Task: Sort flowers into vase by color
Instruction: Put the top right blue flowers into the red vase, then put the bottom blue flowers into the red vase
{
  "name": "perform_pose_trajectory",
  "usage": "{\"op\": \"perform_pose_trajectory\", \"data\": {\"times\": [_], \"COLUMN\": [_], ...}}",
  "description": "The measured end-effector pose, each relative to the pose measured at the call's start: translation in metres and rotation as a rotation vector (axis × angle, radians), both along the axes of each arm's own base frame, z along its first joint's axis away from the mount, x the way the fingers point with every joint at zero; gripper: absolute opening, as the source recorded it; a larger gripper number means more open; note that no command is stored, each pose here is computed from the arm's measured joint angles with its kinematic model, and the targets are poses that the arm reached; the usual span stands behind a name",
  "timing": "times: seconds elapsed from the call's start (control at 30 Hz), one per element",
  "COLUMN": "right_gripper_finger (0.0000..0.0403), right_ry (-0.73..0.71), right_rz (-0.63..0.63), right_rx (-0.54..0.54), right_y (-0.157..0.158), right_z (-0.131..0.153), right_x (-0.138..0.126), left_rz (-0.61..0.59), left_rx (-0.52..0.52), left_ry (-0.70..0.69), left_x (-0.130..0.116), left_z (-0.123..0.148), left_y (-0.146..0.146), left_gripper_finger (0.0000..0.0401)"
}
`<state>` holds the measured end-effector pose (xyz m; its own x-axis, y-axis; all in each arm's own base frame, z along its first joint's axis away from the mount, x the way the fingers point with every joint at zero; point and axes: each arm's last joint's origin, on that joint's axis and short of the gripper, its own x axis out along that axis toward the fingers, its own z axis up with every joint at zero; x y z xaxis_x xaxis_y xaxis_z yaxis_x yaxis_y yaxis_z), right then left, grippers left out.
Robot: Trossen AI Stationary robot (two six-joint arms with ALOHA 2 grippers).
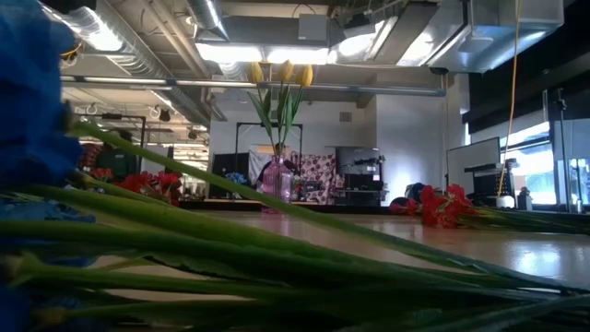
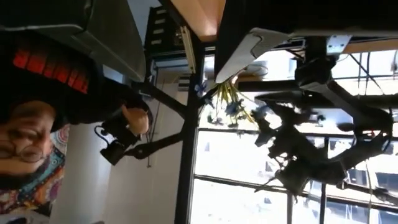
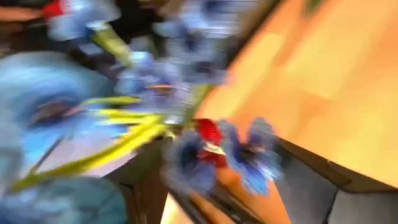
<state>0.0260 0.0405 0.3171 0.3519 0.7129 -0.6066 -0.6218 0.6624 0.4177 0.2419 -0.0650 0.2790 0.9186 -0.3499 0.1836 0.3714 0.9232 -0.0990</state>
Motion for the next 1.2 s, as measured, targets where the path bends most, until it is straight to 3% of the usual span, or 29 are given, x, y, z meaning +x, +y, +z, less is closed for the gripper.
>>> {"op": "perform_pose_trajectory", "data": {"times": [0.2, 0.33, 0.43, 0.53, 0.7, 0.9, 1.07, 1.2], "right_gripper_finger": [0.0249, 0.0248, 0.0248, 0.0248, 0.0248, 0.0248, 0.0248, 0.0248], "right_ry": [0.045, -0.054, -0.154, -0.226, -0.346, -0.468, -0.520, -0.533], "right_rz": [-0.237, -0.435, -0.568, -0.667, -0.757, -0.772, -0.720, -0.659], "right_rx": [-0.103, -0.143, -0.124, -0.154, -0.241, -0.304, -0.293, -0.270], "right_y": [-0.016, -0.023, -0.024, -0.021, 0.000, 0.040, 0.067, 0.075], "right_z": [0.004, 0.010, 0.016, 0.020, 0.026, 0.032, 0.032, 0.026], "right_x": [-0.006, -0.003, 0.001, 0.008, 0.030, 0.066, 0.111, 0.147], "left_rz": [-0.076, -0.252, -0.295, -0.222, -0.047, 0.108, 0.165, 0.287], "left_rx": [0.074, 0.177, 0.206, 0.195, 0.085, -0.077, -0.088, -0.054], "left_ry": [-0.039, -0.059, -0.052, 0.013, 0.104, 0.150, 0.161, 0.134], "left_x": [0.001, 0.001, 0.004, 0.010, 0.015, 0.012, 0.012, 0.012], "left_z": [-0.003, -0.010, -0.018, -0.030, -0.043, -0.040, -0.040, -0.038], "left_y": [-0.010, -0.021, -0.029, -0.038, -0.048, -0.050, -0.048, -0.045], "left_gripper_finger": [0.0187, 0.0187, 0.0187, 0.0187, 0.0187, 0.0187, 0.0177, 0.0155]}}
